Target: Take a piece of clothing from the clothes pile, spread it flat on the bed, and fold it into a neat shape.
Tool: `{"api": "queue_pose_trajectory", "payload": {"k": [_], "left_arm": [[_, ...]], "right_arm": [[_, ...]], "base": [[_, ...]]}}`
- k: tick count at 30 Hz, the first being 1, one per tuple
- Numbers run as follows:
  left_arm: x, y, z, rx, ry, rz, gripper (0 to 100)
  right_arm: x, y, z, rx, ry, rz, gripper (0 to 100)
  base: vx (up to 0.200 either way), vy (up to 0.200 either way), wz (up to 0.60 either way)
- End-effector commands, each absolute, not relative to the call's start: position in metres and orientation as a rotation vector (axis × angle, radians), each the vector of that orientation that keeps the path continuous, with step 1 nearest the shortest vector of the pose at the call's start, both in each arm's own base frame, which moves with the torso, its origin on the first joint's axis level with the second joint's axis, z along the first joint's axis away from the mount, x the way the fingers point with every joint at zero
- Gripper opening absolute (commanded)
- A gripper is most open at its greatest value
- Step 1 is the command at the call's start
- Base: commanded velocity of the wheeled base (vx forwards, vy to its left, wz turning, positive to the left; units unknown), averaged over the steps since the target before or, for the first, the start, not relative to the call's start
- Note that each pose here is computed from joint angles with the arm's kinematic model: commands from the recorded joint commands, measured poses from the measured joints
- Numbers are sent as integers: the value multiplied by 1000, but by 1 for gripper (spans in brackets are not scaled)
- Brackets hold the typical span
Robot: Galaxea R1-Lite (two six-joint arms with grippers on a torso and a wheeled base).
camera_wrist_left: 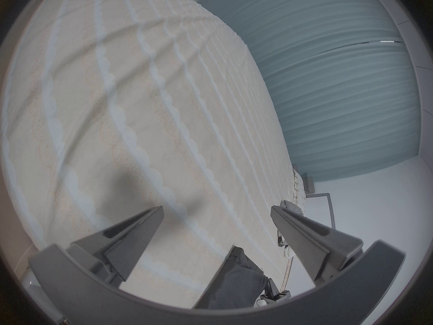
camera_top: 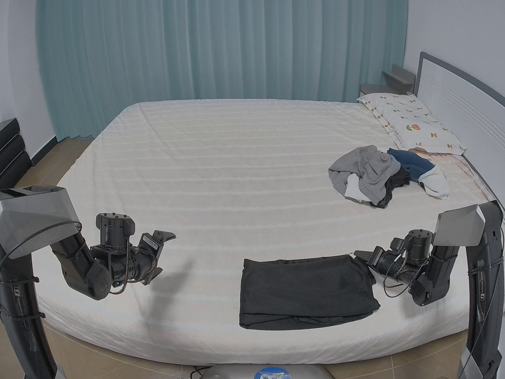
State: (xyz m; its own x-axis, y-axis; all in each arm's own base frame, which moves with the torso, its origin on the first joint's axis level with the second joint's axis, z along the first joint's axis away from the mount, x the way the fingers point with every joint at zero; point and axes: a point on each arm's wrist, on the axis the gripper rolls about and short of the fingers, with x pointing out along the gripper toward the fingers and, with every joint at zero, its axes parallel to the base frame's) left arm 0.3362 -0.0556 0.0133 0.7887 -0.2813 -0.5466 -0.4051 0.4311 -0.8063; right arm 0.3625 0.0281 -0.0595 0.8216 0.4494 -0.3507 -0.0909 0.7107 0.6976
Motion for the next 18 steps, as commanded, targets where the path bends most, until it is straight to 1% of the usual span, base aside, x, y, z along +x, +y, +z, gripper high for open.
{"api": "queue_pose_trajectory", "payload": {"k": [1, 6, 18], "left_arm": [[336, -56, 13, -1149, 697, 86, 100], [336, -56, 13, -1149, 697, 86, 100], [336, -56, 13, -1149, 697, 86, 100]], "right_arm": [[363, 27, -60, 725, 532, 313, 0], [366, 25, -60, 735, 512, 276, 0], [369, 19, -58, 749, 497, 251, 0]], "base": [[0, 0, 0], [0, 0, 0], [0, 0, 0]]}}
